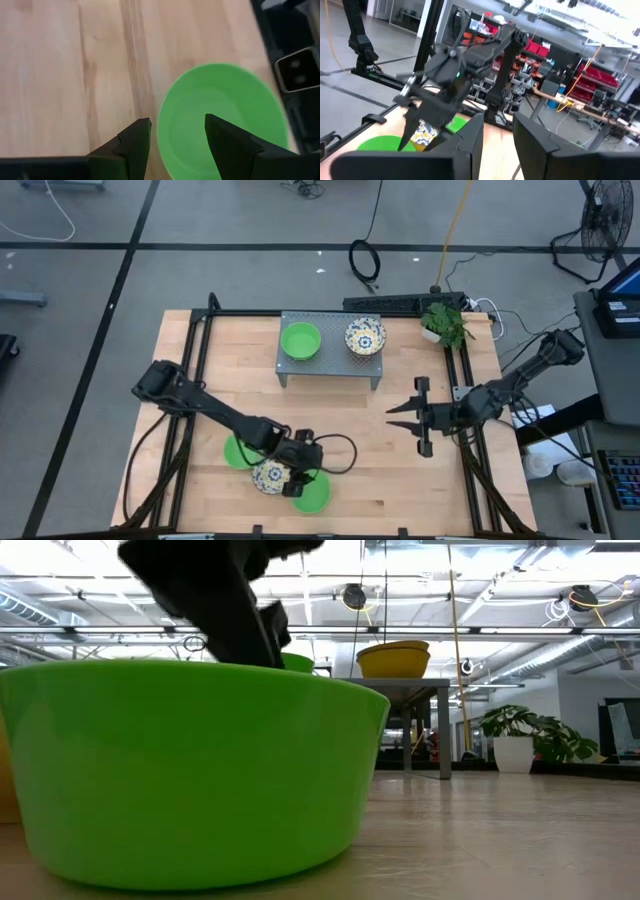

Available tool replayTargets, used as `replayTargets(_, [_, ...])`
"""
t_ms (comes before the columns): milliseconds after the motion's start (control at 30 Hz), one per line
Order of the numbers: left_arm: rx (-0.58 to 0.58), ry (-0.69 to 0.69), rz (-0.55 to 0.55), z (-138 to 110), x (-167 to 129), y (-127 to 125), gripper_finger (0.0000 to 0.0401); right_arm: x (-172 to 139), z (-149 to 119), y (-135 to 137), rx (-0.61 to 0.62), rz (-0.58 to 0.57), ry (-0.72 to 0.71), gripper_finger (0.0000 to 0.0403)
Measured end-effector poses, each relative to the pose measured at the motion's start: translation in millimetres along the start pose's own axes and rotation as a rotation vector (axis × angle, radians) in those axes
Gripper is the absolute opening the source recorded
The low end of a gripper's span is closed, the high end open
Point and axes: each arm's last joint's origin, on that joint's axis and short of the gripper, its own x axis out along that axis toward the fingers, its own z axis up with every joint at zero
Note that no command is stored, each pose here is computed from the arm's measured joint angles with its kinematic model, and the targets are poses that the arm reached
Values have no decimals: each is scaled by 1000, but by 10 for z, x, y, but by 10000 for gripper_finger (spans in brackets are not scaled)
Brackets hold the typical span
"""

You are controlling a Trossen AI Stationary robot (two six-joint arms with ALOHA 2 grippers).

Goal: Pick & Place Mini bowls
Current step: Stack the green bowl on top of the green bowl on the shelf

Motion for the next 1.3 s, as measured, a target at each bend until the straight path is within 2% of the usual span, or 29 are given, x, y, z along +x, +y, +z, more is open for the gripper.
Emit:
replayTargets(133, [-5, 33, 28, -48, 97, 39, 191, -1, 18, -7, -8, -6, -19, 91])
replayTargets(267, [-60, 44, 51, -61, 157, 105, 191, 0, 16, -6, -15, -6, -17, 91])
replayTargets(567, [-97, 97, 105, -113, 156, 169, 191, 0, -7, 3, -27, 3, 4, 91])
replayTargets(733, [-97, 124, 237, -157, 140, 247, 191, 0, -9, 4, -9, 4, 7, 91])
replayTargets(900, [-117, 95, 361, -124, 118, 409, 191, 2, -10, 5, 7, 4, 7, 91])
replayTargets(1100, [-207, 79, 391, -86, 95, 588, 191, 19, -29, 22, 29, 8, 18, 91])
replayTargets(1300, [-244, 96, 354, -77, 86, 672, 184, 36, -46, 38, 46, 11, 29, 91])
